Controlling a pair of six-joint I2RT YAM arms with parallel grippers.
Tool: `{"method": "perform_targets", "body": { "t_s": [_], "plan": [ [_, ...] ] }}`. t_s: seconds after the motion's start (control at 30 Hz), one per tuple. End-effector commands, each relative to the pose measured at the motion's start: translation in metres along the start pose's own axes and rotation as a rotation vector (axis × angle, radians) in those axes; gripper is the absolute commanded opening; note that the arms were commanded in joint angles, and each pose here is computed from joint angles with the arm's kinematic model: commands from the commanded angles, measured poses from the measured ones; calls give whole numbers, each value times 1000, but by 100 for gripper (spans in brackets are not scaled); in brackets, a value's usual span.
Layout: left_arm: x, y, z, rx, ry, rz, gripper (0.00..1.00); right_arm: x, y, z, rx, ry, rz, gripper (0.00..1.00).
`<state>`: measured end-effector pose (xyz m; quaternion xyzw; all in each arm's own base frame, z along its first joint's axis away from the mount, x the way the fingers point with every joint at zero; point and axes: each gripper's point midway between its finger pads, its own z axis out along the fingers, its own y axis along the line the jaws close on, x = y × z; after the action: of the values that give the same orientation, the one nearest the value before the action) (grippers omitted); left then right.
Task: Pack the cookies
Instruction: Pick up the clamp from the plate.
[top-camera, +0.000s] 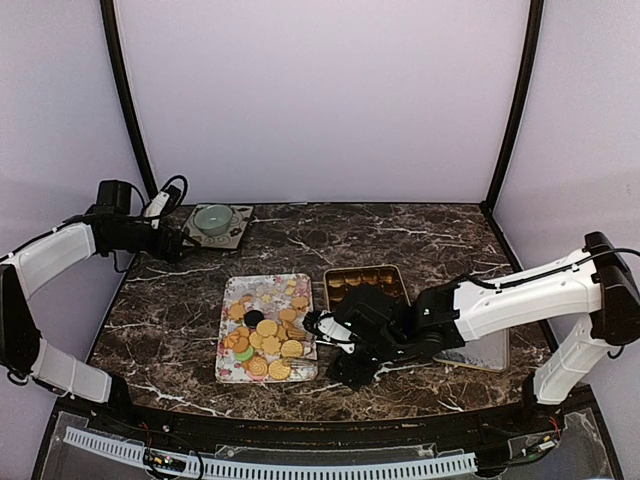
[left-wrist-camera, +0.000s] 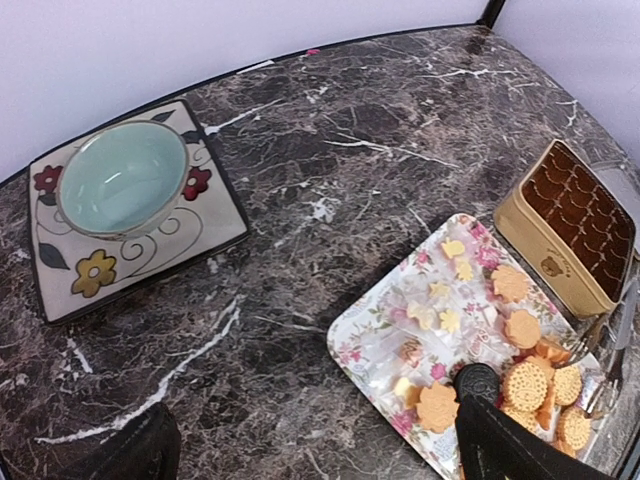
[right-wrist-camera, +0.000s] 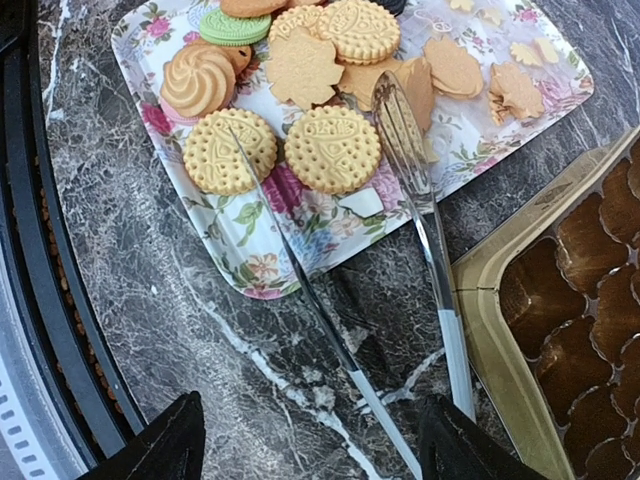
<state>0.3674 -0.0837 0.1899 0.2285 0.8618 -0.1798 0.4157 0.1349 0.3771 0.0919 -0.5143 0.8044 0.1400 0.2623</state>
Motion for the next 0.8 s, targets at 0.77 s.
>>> {"method": "perform_targets", "body": {
  "t_s": [0.77],
  "plan": [
    [-7,-68,-42,308,6,110,99,38,-9,40,-112,129,-55,46]
  ]
}}
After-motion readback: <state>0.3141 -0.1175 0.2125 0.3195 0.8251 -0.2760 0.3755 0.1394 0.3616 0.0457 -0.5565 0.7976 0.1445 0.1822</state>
